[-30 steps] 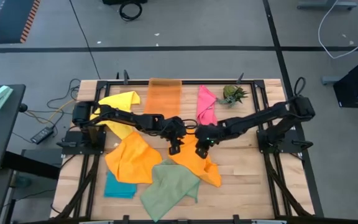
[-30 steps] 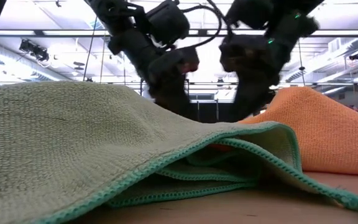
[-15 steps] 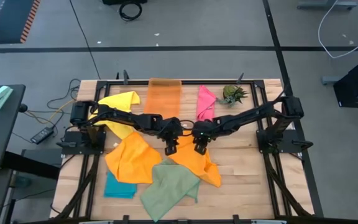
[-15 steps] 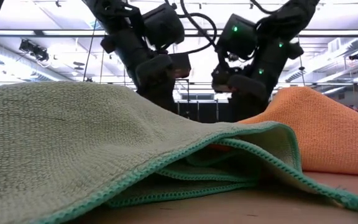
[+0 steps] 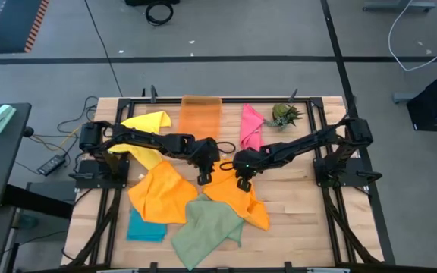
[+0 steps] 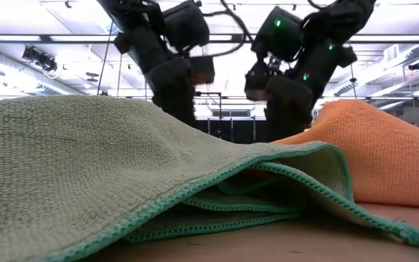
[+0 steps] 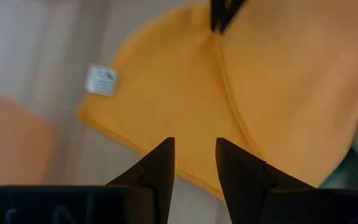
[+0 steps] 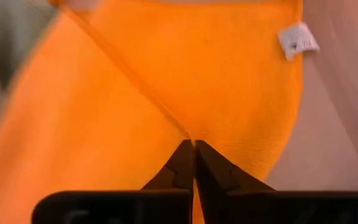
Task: Fold microfiber towels
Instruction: Fold the right orange microfiber cloth
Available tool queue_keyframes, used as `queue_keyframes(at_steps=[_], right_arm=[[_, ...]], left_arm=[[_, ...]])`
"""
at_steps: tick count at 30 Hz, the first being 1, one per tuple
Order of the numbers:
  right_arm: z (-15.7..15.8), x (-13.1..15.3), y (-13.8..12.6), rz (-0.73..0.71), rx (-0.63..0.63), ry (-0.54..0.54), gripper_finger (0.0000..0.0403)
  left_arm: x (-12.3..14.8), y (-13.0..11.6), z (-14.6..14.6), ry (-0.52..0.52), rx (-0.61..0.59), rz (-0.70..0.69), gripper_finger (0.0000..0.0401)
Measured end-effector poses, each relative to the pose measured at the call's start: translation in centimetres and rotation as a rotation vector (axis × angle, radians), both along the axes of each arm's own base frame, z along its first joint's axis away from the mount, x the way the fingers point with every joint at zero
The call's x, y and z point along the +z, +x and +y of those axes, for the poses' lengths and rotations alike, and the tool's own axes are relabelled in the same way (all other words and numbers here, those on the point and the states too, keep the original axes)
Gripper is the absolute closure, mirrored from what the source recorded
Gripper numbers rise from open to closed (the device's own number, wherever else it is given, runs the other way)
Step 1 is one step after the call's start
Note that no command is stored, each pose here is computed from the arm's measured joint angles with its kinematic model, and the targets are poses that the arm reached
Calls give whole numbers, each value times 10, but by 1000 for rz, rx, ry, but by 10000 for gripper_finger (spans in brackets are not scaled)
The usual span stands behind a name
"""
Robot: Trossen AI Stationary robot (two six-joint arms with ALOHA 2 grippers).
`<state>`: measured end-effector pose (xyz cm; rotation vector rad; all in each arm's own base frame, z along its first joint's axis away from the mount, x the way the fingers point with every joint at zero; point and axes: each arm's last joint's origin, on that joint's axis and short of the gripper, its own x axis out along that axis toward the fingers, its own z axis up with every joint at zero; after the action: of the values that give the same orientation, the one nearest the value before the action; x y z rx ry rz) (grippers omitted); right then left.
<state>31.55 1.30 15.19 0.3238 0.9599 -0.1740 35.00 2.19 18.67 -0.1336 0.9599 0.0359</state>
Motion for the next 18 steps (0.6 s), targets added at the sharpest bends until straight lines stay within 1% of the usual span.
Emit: queue_keyframes(at_steps=[3,6,8,9,11,12,14,16,18], right_arm=[[7,22,-6,-60,-5,25,395],[14,49,-16,-144,-11,78,397],[19,71,-25,-216,1,140,397],[22,81,-30,-245,4,173,398],[26,103,-43,-315,10,242,398],[28,112,-49,-347,12,275,398],[31,132,-64,-408,9,338,398],[34,146,-77,-447,1,410,399],[37,154,-91,-435,-20,466,399]], left_arm=[[15,-12,3,13,5,-115,284],[19,-33,6,11,26,-205,288],[21,-47,7,-2,45,-279,289],[20,-56,7,-17,46,-285,289],[22,-65,5,-45,31,-356,288],[20,-72,4,-61,17,-358,288],[25,-76,0,-81,-22,-428,288],[27,-79,-3,-81,-58,-458,289],[30,-78,-7,-55,-97,-489,290]])
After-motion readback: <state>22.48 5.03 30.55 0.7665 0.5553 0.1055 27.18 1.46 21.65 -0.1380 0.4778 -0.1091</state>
